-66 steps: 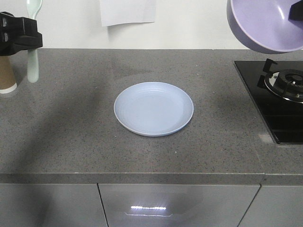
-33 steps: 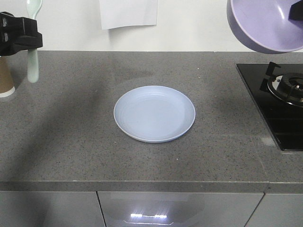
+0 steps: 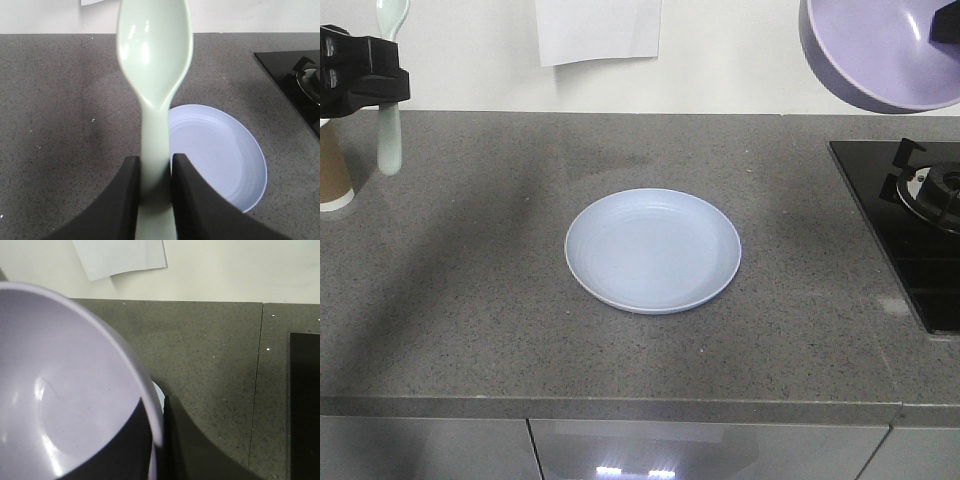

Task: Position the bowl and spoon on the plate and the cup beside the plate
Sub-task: 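Approach the plate and stop with it centred in front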

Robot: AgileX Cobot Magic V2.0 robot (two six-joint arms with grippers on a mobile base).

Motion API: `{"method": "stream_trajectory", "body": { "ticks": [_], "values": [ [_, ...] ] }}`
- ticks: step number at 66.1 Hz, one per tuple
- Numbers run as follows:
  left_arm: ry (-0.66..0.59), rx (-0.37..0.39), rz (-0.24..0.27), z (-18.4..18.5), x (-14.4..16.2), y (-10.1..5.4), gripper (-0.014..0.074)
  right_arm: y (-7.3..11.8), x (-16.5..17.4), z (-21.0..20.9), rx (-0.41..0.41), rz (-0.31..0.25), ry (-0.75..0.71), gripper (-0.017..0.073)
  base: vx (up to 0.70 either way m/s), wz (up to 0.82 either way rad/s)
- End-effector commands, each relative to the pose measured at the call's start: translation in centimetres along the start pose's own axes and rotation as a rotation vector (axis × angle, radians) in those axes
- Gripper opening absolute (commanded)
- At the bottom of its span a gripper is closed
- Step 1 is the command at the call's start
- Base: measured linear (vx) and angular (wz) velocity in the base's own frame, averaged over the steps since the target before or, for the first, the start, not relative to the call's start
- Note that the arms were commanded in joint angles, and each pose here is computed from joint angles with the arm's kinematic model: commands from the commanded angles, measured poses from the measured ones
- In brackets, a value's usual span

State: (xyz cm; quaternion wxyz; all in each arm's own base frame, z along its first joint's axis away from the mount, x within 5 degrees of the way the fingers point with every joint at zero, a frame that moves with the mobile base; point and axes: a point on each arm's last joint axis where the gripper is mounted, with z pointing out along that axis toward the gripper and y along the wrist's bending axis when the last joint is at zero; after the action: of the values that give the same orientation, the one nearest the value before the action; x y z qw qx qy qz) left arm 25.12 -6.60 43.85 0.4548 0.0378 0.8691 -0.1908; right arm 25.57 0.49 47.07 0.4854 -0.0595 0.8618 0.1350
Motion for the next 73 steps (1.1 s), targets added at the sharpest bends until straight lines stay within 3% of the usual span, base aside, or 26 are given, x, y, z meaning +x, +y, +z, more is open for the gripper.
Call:
{"method": "stream_trajectory", "body": {
  "ticks": [1, 73],
  "values": [
    [-0.110, 0.028, -0.003, -1.52, -1.20, -0.69, -0.0006, 0.67, -1.25, -1.67, -0.004, -0.009, -0.113, -0.0010, 0.03, 0.01],
    [-0.110, 0.028, -0.003, -1.52, -1.20, -0.69, -0.0006, 0.67, -1.25, -1.67, -0.004, -0.009, -0.113, -0.0010, 0.03, 0.02]
  ]
}}
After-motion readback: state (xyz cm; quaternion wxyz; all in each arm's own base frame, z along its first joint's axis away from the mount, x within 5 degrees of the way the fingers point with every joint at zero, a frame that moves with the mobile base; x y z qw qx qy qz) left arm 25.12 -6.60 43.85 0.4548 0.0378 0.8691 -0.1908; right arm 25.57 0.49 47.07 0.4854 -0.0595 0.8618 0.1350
